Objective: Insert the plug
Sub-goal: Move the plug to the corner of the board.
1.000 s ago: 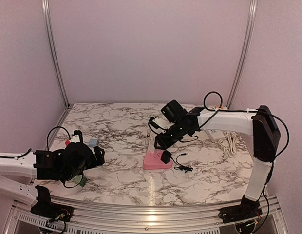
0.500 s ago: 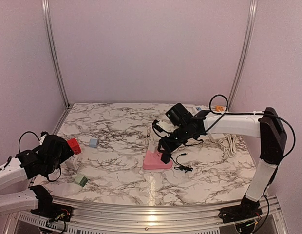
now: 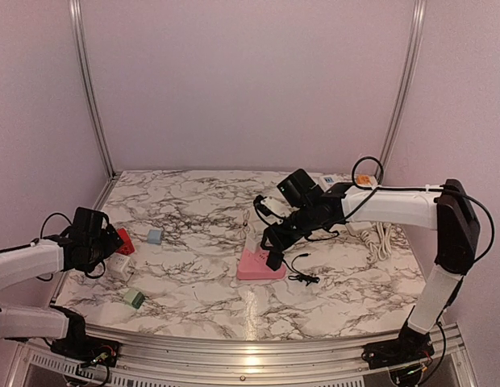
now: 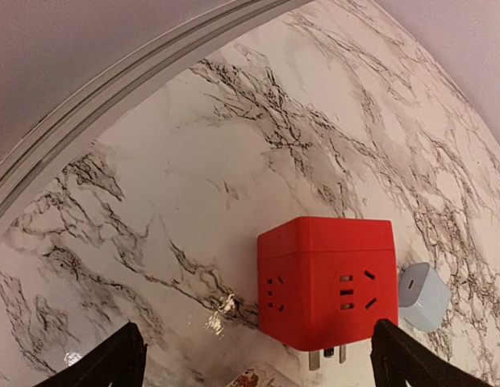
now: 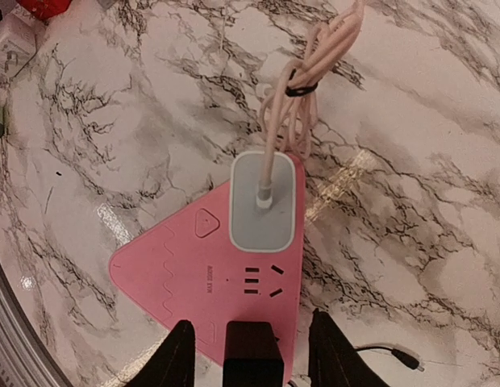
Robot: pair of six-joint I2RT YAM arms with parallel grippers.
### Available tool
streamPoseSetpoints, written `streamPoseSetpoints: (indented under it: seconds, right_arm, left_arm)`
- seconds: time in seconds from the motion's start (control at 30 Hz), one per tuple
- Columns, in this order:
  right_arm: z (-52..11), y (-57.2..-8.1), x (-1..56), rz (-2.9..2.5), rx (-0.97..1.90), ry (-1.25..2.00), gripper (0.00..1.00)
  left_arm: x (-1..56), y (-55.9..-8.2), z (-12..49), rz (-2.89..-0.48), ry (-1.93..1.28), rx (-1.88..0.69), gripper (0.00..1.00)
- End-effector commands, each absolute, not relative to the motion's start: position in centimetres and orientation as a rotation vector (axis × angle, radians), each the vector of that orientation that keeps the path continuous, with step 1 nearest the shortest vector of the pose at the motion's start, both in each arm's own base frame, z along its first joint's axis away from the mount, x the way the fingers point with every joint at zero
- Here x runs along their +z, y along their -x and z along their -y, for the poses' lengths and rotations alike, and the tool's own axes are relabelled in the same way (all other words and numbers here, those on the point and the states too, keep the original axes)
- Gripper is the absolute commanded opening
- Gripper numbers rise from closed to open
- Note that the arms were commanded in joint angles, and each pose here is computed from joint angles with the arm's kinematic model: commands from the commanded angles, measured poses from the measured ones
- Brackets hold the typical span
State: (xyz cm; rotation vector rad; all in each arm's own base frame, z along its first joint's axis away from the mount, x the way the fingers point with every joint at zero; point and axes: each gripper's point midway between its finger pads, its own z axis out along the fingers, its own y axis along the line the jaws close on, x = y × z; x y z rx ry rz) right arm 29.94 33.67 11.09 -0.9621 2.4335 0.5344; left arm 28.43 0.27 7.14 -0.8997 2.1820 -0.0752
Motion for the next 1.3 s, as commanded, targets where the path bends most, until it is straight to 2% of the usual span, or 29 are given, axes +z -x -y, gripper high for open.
streamPoseSetpoints:
  seconds: [0.0,0.17,0.33,0.53,0.63,0.77,0.9,0.93,0.97,1.27]
  right_arm:
    - [-34.0,-30.3,12.6,-2.388,0.576,0.935,0.43]
    - [-34.2,-30.3,12.7,-2.385,0.584,0.939,0.42]
    - [-34.3,-30.4,12.7,-2.383,0.586,0.941,0.42]
    - [-34.8,-30.7,12.6,-2.386,0.596,0.941,0.42]
    - [-35.0,-30.7,12.4,-2.394,0.6,0.945,0.41]
    - [-35.1,-30.5,12.4,-2.396,0.609,0.948,0.41]
    - [-35.2,-30.4,12.6,-2.389,0.614,0.953,0.41]
    - [-35.2,-30.4,12.6,-2.387,0.614,0.954,0.41]
    - [-35.2,-30.3,12.6,-2.387,0.616,0.953,0.41]
    - [-35.8,-29.9,12.0,-2.38,0.625,0.973,0.41]
  left_arm:
    - [8.7,-32.9,1.7,-2.141,0.808,-0.2,0.99]
    - [8.8,-35.3,2.0,-2.129,0.768,-0.185,0.9]
    - [8.2,-37.7,4.2,-2.176,0.702,-0.271,0.75]
    - [7.0,-39.4,8.5,-2.252,0.595,-0.343,0.73]
    - [7.5,-39.8,9.9,-2.257,0.559,-0.382,0.74]
    - [11.3,-39.4,8.1,-2.146,0.593,-0.364,0.78]
    - [14.6,-37.5,5.4,-2.092,0.652,-0.249,0.89]
    - [14.8,-36.6,4.8,-2.098,0.669,-0.221,0.96]
    - [14.8,-35.8,4.3,-2.104,0.687,-0.198,0.99]
    - [11.4,-28.7,1.5,-2.157,0.806,-0.122,0.99]
